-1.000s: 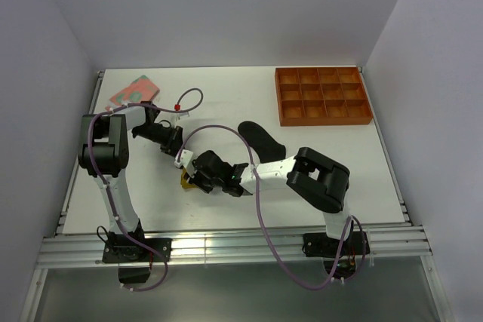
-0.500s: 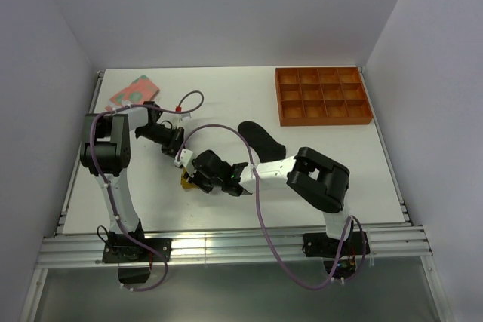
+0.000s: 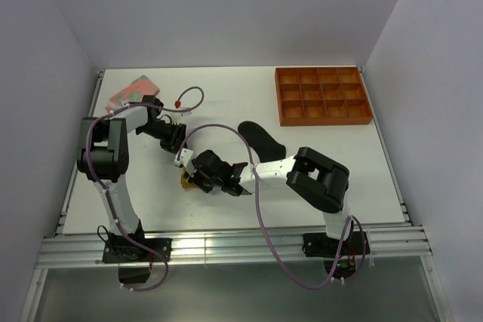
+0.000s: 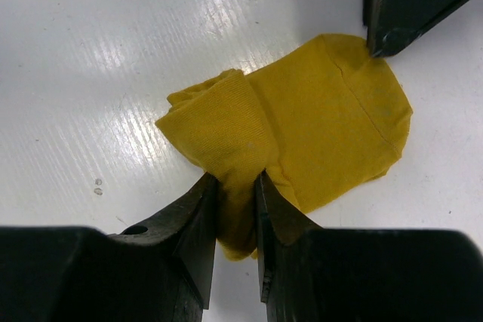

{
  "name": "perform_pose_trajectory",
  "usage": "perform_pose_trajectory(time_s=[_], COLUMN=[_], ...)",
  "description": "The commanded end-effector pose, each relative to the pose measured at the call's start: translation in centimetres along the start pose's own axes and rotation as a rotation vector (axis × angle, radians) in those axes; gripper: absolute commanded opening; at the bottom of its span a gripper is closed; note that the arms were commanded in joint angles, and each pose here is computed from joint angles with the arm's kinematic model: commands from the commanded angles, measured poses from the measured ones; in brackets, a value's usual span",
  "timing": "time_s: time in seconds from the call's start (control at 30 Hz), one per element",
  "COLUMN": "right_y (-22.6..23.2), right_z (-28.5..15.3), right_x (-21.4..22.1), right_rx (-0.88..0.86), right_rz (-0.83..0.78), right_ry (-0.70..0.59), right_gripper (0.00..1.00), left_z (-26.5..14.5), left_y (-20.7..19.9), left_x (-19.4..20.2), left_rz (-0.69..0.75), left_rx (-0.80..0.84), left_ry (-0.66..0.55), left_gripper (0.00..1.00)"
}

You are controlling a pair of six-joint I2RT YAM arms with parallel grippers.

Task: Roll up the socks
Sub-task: Roll the sock at the center of the board.

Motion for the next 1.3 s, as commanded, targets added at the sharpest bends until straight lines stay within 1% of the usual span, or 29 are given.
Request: perform_pose_trajectory(time_s=[0.0, 0.1, 0.27, 0.37, 0.57, 0.67, 0.77, 0.8, 0.87, 0.9, 0.93, 0.97, 1.27], right_y=[0.9, 0.9, 0.9, 1.0, 0.9, 1.0, 1.0, 0.9, 0.9, 0.9, 0.8, 0.9, 0.8], right_z=[0.5, 0.6, 0.7, 0.7, 0.8, 0.8, 0.8, 0.9, 0.9, 0.9, 0.9, 0.8, -0.2], right_x=[4.4, 4.5, 4.6, 4.7, 4.9, 5.0, 5.0, 5.0, 5.0, 4.9, 4.9, 4.9, 4.6], right_rx=[-0.032, -0.032, -0.034, -0.038, -0.035, -0.035, -0.035, -0.033, -0.033, -0.031, -0.031, -0.031, -0.029], right_rz=[0.018, 0.019, 0.020, 0.019, 0.023, 0.026, 0.026, 0.025, 0.025, 0.025, 0.025, 0.027, 0.027], right_ry=[0.190, 0.199, 0.201, 0.206, 0.211, 0.213, 0.213, 0.213, 0.218, 0.213, 0.212, 0.213, 0.209], right_gripper=[0.18, 0.18, 0.18, 0.17, 0.16, 0.16, 0.16, 0.16, 0.16, 0.16, 0.16, 0.16, 0.15], left_z=[-2.0, -1.7, -0.9, -0.4, 1.3, 1.9, 2.1, 2.1, 2.3, 2.3, 2.3, 2.2, 1.1], left_y=[0.0, 0.3, 0.7, 0.7, 0.1, 0.0, 0.2, 0.2, 0.3, 0.3, 0.2, 0.1, -0.6], left_x=[-1.1, -0.6, 0.8, 1.7, 2.7, 2.8, 2.8, 2.8, 2.7, 2.6, 2.5, 2.3, -0.9], left_rz=[0.085, 0.091, 0.091, 0.096, 0.090, 0.087, 0.073, 0.064, 0.059, 0.056, 0.053, 0.056, 0.069], left_rx=[-0.082, -0.082, -0.073, -0.059, -0.017, -0.022, -0.023, -0.026, -0.018, -0.015, -0.012, -0.011, -0.039], left_ry=[-0.069, -0.040, 0.026, 0.064, 0.132, 0.143, 0.145, 0.146, 0.148, 0.147, 0.143, 0.137, 0.013], left_gripper=[0.40, 0.43, 0.43, 0.45, 0.44, 0.40, 0.30, 0.22, 0.14, 0.05, 0.02, 0.00, 0.00])
Point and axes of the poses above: each gripper's point midway between its finger pads, its own z axis out along the fingers, its own y axis along the line the jaws close on, x = y × z, the point moved 8 cm from there along -z, back along the fingers, and after that the axes turned 6 degrees about -z, right-handed, at the moved point
